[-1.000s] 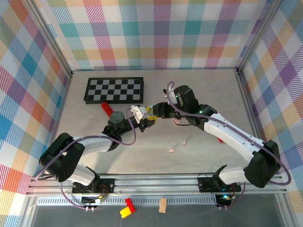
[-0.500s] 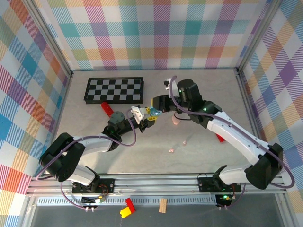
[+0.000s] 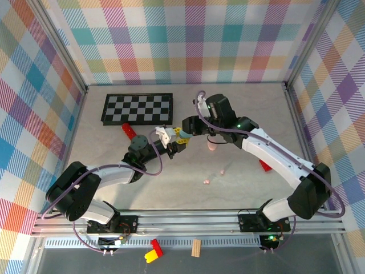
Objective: Insert the wireless bluetooth earbuds into the charging case
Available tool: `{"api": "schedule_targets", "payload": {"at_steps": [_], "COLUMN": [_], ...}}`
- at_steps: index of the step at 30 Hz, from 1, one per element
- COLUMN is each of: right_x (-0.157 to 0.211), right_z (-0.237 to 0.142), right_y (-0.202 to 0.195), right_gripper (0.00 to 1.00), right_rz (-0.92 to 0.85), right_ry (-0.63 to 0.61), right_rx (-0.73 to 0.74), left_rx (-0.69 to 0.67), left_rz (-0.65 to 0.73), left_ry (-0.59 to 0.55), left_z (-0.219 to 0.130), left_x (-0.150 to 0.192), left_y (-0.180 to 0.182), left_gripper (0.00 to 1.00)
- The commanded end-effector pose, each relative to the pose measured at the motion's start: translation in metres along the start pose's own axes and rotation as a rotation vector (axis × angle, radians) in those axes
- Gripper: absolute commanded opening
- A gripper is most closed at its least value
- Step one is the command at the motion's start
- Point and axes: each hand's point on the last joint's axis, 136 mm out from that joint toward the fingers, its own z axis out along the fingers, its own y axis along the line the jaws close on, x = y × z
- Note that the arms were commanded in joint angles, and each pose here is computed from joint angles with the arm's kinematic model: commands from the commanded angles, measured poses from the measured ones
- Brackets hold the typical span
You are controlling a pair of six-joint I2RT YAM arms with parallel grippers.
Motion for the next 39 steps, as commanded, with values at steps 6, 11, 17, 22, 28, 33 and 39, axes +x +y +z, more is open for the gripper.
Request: {"api": "schedule_targets", "payload": {"at_steps": [6, 11, 17, 22, 28, 33, 39], "right_x": [-0.011, -0.001, 0.000, 0.000, 0.000, 0.002, 0.017], "right_z": [-0.038, -0.026, -0.012, -0.005, -0.003, 0.003, 0.032], "right_y": [-0.003, 0.002, 0.014, 0.011, 0.003, -0.028, -0.085], "right_gripper": [0.56, 0.62, 0.55, 0.36, 0.18, 0.14, 0.14], "right_rz": [0.249, 0.388, 0.474, 0.509, 0.507, 0.521, 0.461], "right_ry": [-0.080, -0.010, 0.061, 0.074, 0.050, -0.018, -0.040], "right_rx": [-0.212, -0.414, -0.583, -0.598, -0.545, -0.414, -0.154], "left_rx": [0.030, 0.051, 0.064, 0.056, 0.035, 0.007, -0.044], "left_rz": [-0.020, -0.027, -0.024, -0.024, -0.015, -0.012, -0.020], "left_ry": [-0.129, -0.159, -0.161, -0.156, -0.126, -0.090, 0.018], "left_z": [0.000, 0.002, 0.003, 0.002, 0.001, -0.004, -0.026], "left_x": [-0.034, -0.041, -0.042, -0.041, -0.032, -0.023, 0.005], "left_y": [-0.002, -0.005, -0.007, -0.006, -0.003, -0.001, -0.003], "left_gripper": [0.29, 0.29, 0.30, 0.30, 0.32, 0.67, 0.96]}}
